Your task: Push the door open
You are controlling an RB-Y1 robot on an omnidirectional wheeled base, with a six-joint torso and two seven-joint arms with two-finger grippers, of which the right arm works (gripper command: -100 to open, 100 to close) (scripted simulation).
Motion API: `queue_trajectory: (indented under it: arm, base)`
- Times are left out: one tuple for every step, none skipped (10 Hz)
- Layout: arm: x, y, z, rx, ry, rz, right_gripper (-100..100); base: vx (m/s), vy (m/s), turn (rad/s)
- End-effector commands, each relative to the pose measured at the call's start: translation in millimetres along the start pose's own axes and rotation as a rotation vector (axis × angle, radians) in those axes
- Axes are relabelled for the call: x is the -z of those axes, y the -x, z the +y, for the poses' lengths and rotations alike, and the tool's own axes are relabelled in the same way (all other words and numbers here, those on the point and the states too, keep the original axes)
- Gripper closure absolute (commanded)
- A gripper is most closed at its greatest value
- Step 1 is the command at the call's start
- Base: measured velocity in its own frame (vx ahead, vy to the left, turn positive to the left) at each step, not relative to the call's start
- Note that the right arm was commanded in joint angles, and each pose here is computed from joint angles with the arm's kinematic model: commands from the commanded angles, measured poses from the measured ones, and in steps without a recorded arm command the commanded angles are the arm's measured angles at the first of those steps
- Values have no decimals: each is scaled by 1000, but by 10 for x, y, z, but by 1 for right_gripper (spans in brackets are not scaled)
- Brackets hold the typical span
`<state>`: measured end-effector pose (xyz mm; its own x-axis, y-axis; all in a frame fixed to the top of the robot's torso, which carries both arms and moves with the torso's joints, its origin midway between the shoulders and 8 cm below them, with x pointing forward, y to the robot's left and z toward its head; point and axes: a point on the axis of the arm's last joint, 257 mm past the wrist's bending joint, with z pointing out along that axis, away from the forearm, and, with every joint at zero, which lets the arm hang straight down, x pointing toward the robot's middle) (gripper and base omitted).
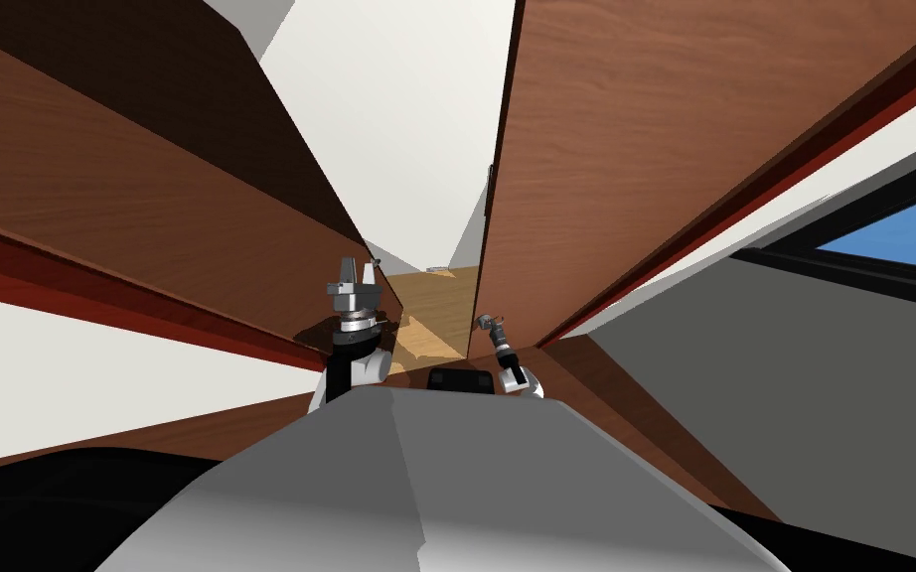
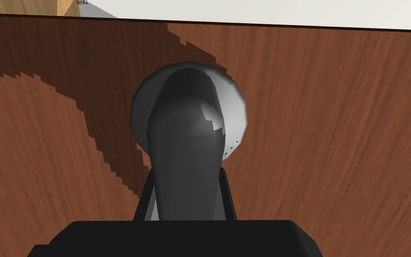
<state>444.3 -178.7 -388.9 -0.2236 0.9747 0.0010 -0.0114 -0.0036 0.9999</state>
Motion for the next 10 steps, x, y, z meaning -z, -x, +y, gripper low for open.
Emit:
queue_trajectory:
  arm:
    - [16,-11,-21,-5,-5,-1,100]
    - [16,-11,-21,-5,-5,-1,100]
    - [16,-11,-21,-5,-5,-1,100]
    - [16,-11,-21,-5,-5,-1,100]
    - [-12,61,2,-2,0,-18,100]
    - [-12,76,3,-2,0,-21,100]
    - [-14,120,3,-1,0,-33,100]
    - [-14,167,3,0,0,-45,100]
    - [-15,222,4,0,0,-59,100]
    - [-15,250,4,1,0,-66,100]
  base:
    - [-14,-7,15]
    - [0,0,0]
    - [0,0,0]
    - [0,0,0]
    - [121,23,-32]
    - [142,44,-28]
    - [168,66,-27]
    - [179,94,-43]
    - [174,79,-57]
    - [164,86,-33]
